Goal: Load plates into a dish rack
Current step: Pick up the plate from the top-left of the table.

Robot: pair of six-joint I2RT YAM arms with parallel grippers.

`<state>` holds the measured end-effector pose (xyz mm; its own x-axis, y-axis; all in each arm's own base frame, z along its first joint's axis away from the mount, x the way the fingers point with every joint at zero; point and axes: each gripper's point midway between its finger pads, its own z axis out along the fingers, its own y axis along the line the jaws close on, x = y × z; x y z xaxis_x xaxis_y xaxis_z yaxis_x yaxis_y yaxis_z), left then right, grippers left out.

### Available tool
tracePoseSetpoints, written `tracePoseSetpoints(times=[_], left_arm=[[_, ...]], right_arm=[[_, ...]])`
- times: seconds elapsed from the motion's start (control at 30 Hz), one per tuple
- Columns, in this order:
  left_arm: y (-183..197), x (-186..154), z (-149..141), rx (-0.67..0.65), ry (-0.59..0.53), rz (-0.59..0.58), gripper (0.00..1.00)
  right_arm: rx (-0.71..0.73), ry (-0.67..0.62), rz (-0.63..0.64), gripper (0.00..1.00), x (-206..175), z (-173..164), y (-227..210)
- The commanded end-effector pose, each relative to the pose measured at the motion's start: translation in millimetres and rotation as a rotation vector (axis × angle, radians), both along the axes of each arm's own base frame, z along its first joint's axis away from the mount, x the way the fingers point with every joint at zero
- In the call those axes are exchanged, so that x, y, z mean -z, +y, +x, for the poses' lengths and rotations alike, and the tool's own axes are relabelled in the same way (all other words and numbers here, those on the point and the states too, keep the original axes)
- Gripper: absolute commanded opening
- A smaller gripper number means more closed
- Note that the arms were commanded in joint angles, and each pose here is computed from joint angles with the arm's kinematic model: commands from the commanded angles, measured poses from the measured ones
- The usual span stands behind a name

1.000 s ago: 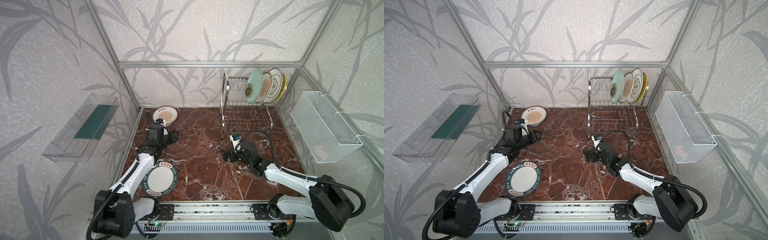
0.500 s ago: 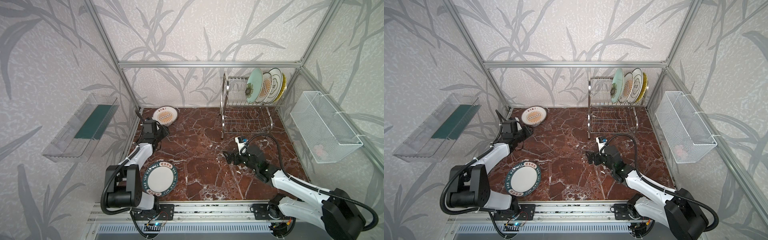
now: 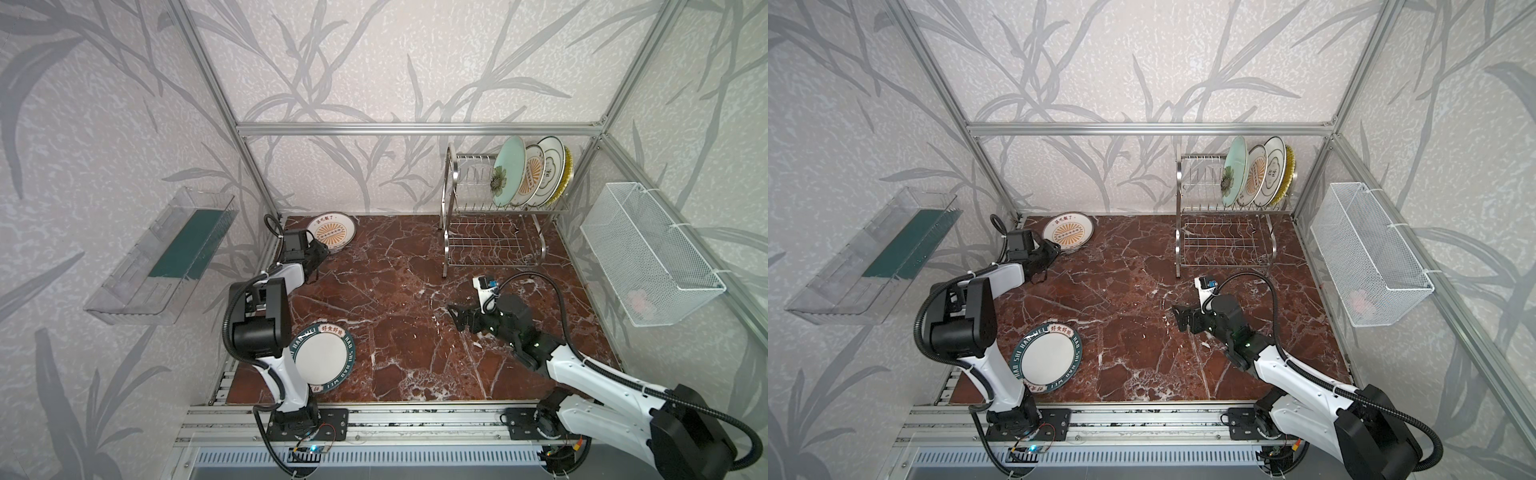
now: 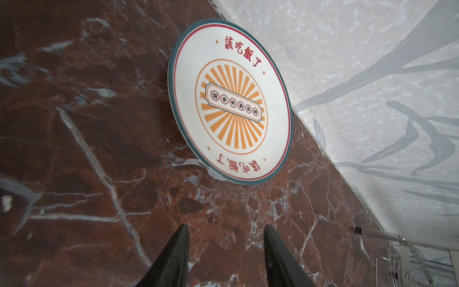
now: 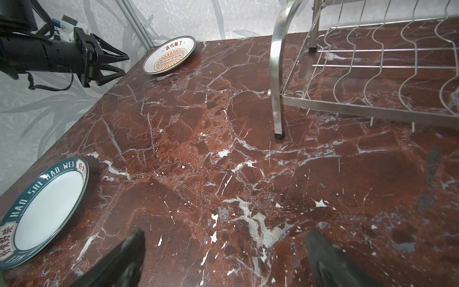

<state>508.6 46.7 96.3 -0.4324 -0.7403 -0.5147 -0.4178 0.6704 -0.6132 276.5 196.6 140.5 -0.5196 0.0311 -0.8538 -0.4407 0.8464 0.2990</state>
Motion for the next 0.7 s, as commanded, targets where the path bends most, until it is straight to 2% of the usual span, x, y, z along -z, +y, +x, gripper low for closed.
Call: tracePoseSetpoints(times=[0.0,0.67], left_arm=[[7.3,-8.2,16.1,-0.032,-0.033,-0.024,0.47],[16.7,26.8,36.9,-0.07,0.049,-0.079,0.43]], right_arm=[[0.013,-0.002,-0.003,0.99,-0.3,-4.1,-4.4],[0.052,-0.039,-0.014,0.99,-13.8,-11.9,-20.1]])
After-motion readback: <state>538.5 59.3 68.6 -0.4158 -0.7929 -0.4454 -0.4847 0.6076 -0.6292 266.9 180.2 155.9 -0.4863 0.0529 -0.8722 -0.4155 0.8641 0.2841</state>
